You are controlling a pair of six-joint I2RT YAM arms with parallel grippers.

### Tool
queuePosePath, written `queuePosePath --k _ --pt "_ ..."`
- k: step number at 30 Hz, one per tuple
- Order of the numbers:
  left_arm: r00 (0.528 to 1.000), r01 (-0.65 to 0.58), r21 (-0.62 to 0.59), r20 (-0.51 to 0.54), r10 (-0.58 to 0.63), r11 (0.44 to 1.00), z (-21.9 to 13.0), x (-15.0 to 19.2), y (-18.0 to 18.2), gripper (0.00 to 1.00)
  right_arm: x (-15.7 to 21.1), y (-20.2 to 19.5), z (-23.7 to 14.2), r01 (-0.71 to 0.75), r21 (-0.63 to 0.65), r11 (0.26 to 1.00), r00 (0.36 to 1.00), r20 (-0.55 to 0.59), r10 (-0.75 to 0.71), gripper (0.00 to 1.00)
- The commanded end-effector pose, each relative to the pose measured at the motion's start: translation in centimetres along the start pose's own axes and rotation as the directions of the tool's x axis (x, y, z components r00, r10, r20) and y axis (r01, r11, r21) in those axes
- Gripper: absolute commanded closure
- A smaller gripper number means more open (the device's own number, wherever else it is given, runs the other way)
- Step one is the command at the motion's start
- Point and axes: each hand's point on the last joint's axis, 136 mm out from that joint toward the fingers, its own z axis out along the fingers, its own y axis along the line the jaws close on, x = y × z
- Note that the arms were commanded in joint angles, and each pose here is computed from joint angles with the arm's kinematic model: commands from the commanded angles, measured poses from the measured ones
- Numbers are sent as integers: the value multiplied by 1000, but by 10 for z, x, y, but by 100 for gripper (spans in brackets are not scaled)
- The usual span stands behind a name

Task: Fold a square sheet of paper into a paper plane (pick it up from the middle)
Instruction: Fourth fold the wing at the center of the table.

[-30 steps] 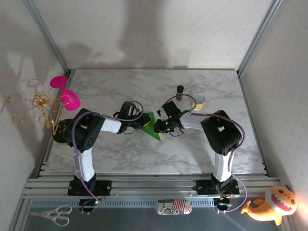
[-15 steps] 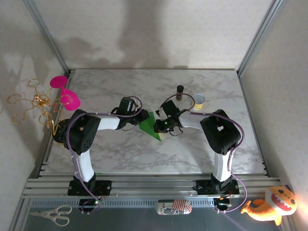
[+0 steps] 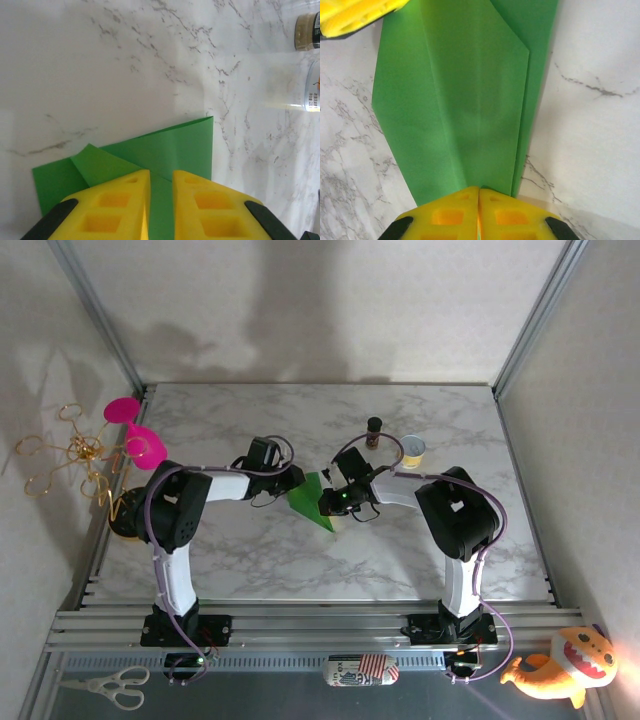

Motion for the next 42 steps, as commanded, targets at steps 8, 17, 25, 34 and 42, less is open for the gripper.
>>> queuePosePath --k 8,17,25,34,42 --pt "993 -10 -193 112 32 981 -17 -62 53 80 58 -66 15 -8 260 966 984 -172 54 89" --pt "983 -37 -4 181 37 999 -60 -71 -17 79 32 -61 11 5 244 970 992 -120 25 89" --pt "999 -3 97 32 0 995 -26 -2 -39 82 18 -51 10 5 191 982 995 -95 13 89" --pt "999 22 -4 -26 -22 1000 -1 19 -11 87 8 -32 5 17 104 994 998 -66 -10 88" --pt "998 37 -92 -45 -41 995 8 27 14 90 -21 10 -12 34 -73 997 999 23 -32 88"
